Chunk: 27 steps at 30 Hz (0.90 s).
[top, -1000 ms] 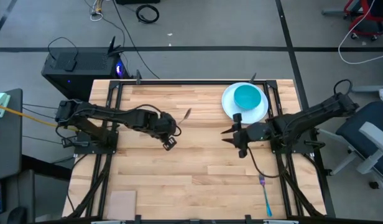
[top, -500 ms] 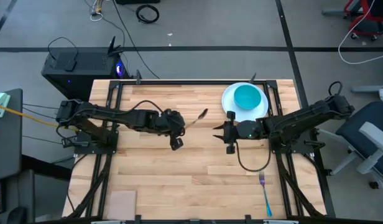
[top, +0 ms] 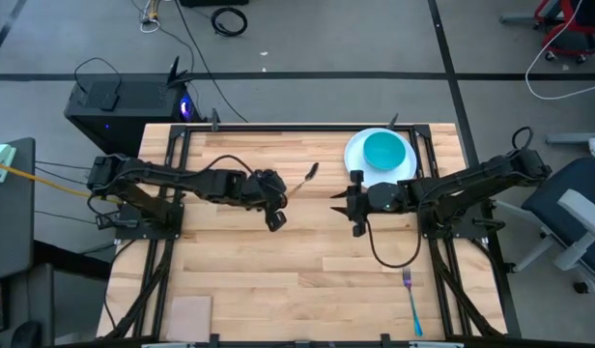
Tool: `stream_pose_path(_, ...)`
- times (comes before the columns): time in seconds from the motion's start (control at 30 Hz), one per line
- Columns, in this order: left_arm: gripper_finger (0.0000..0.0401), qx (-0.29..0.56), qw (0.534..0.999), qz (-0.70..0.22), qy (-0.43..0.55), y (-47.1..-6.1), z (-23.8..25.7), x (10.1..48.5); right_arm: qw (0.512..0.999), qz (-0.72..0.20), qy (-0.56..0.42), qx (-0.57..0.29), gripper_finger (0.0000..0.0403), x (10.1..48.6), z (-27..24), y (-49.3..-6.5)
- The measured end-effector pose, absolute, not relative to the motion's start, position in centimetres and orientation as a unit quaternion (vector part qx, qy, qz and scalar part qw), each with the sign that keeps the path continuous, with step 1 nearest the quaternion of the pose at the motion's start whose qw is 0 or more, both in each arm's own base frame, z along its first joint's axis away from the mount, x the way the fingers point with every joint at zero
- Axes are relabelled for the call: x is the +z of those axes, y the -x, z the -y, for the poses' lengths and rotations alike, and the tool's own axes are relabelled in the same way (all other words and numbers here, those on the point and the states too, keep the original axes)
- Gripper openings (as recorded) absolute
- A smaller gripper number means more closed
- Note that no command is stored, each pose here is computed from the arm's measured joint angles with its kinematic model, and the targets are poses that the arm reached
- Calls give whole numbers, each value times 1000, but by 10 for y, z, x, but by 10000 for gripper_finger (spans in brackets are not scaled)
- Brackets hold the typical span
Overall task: Set table place
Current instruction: Put the yellow spoon into the green bowl
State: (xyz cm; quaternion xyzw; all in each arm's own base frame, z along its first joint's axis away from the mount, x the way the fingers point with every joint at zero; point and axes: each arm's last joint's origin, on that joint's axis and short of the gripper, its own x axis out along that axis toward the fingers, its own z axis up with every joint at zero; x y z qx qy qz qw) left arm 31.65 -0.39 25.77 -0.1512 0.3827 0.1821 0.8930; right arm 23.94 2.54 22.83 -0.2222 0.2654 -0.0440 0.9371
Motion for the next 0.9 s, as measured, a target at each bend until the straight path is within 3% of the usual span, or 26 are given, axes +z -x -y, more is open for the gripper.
stream_pose_path(0.2, 39, 224, 854, -431, 190, -310, -5, 246, 938, -241, 245, -33, 139, 247, -31, -245)
stream_pose_path(0.47, 39, 189, 810, -511, 217, -329, -9, 222, 923, -283, 259, -22, 139, 279, -32, -253)
stream_pose_path(0.9, 39, 110, 724, -665, 147, -377, -11, 253, 862, -418, 285, 22, 139, 268, -37, -276)
